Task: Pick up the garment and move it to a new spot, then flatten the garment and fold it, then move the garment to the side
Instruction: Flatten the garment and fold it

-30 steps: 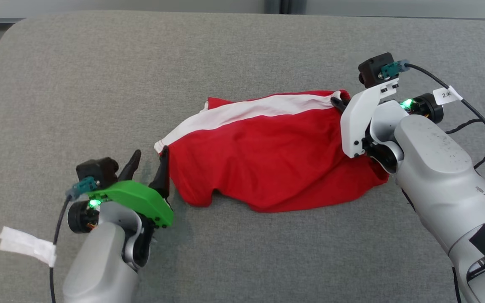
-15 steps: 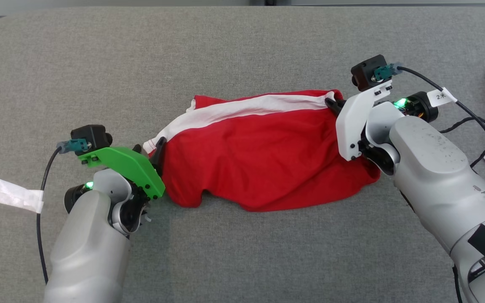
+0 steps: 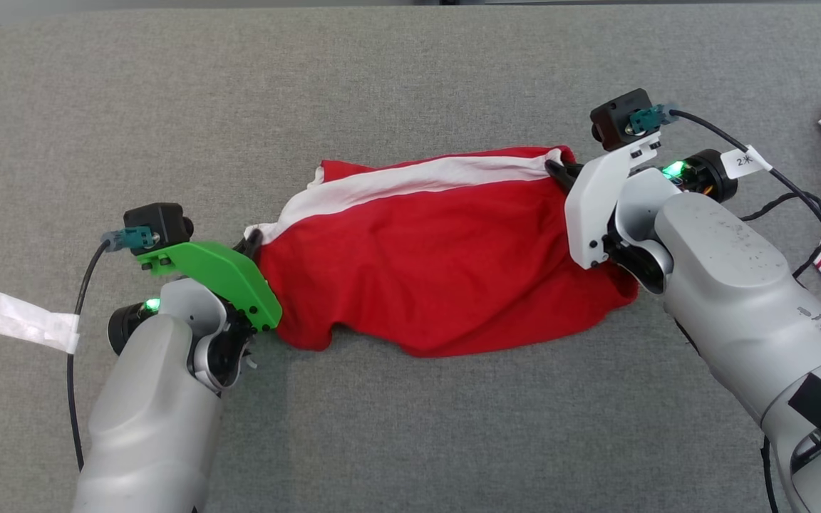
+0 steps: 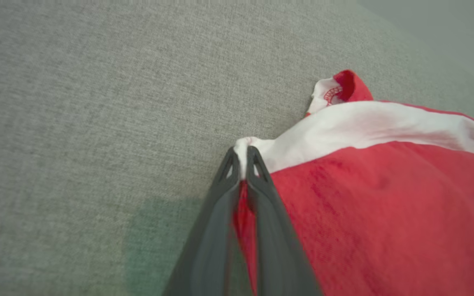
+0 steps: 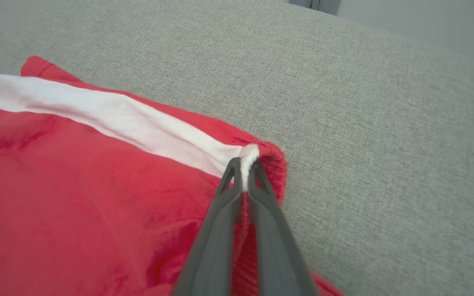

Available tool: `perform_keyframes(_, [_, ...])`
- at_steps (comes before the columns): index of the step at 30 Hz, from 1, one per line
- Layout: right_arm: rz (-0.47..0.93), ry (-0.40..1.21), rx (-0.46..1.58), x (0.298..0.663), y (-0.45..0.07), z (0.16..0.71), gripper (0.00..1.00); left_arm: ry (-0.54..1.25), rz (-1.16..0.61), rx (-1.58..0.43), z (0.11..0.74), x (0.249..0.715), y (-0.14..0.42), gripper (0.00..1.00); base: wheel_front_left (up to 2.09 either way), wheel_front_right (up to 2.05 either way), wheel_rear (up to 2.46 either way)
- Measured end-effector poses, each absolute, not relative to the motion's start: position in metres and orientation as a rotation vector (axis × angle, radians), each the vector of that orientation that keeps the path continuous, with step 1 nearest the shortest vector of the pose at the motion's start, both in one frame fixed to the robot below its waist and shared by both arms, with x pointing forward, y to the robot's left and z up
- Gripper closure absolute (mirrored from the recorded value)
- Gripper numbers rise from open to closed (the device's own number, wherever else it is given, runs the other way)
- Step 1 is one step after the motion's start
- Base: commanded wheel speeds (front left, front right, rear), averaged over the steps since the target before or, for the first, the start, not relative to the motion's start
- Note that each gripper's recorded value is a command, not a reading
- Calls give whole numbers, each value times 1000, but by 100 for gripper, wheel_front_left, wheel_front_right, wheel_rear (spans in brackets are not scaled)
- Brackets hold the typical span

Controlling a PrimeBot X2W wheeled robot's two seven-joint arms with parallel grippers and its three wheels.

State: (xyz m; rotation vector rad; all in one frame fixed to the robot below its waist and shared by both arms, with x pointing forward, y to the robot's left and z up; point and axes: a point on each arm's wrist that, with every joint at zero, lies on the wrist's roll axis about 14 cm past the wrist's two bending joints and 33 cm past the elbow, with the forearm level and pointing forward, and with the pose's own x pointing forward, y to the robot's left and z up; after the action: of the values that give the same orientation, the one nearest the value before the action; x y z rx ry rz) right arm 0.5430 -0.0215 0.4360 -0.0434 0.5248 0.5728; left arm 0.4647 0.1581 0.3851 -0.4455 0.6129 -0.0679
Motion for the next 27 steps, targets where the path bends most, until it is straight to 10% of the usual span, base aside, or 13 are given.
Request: perform_keyframes(27, [526,-34,42,538,-63,588,100,-182,-226,-368,588,460,172,100,0,0,0])
